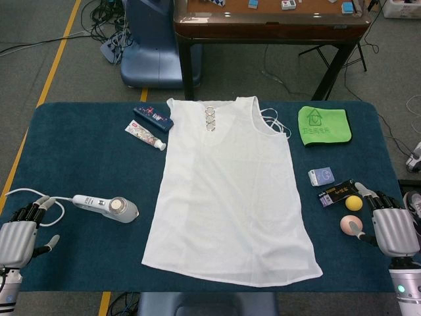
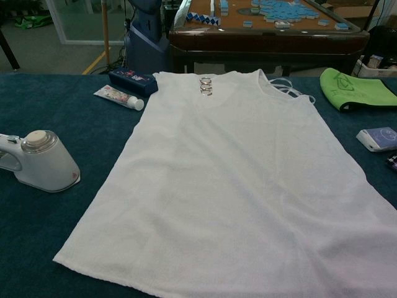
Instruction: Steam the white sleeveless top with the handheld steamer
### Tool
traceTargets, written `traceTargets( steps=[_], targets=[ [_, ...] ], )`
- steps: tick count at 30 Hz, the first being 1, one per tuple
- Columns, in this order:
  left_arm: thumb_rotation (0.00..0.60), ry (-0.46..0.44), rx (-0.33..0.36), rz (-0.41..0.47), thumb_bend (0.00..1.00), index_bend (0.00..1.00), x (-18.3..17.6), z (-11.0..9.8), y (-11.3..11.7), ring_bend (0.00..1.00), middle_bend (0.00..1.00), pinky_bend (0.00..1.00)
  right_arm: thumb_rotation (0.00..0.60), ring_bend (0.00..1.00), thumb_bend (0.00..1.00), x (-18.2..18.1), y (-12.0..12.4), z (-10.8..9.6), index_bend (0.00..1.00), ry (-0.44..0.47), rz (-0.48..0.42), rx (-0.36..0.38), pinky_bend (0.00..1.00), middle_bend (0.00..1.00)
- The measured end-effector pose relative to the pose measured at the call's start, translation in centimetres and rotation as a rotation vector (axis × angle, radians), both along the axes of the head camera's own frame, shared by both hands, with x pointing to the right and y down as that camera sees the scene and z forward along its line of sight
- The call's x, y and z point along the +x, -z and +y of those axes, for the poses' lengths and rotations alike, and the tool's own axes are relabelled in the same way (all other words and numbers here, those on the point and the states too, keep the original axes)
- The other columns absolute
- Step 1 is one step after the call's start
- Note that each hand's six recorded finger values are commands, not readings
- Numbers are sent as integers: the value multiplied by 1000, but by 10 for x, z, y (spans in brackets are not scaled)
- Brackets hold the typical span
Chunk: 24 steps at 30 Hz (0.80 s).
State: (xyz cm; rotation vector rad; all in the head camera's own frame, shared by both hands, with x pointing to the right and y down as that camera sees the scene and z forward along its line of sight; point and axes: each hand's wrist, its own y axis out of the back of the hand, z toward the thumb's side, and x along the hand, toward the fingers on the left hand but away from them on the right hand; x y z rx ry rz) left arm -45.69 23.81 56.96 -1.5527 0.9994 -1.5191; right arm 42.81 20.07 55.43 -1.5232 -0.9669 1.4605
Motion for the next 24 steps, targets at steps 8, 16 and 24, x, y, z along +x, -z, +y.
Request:
traceTargets(
  steps=[8,16,24],
  targets=[
    [600,-11,-1,-4,184,158,1,-3,-2,157,155,199,600,231,248,-2,2,-3,139,10,-21,12,300,292],
    [600,-60,-23,20,184,163,13,-20,-13,160,156,199,600,231,248,-12,31,-34,139,50,11,140,300,292],
    [600,-136,-87,33,185,116,31,-42,-42,159,155,199,600,231,248,-20,52,-56,138,67,46,191,300,292]
  ],
)
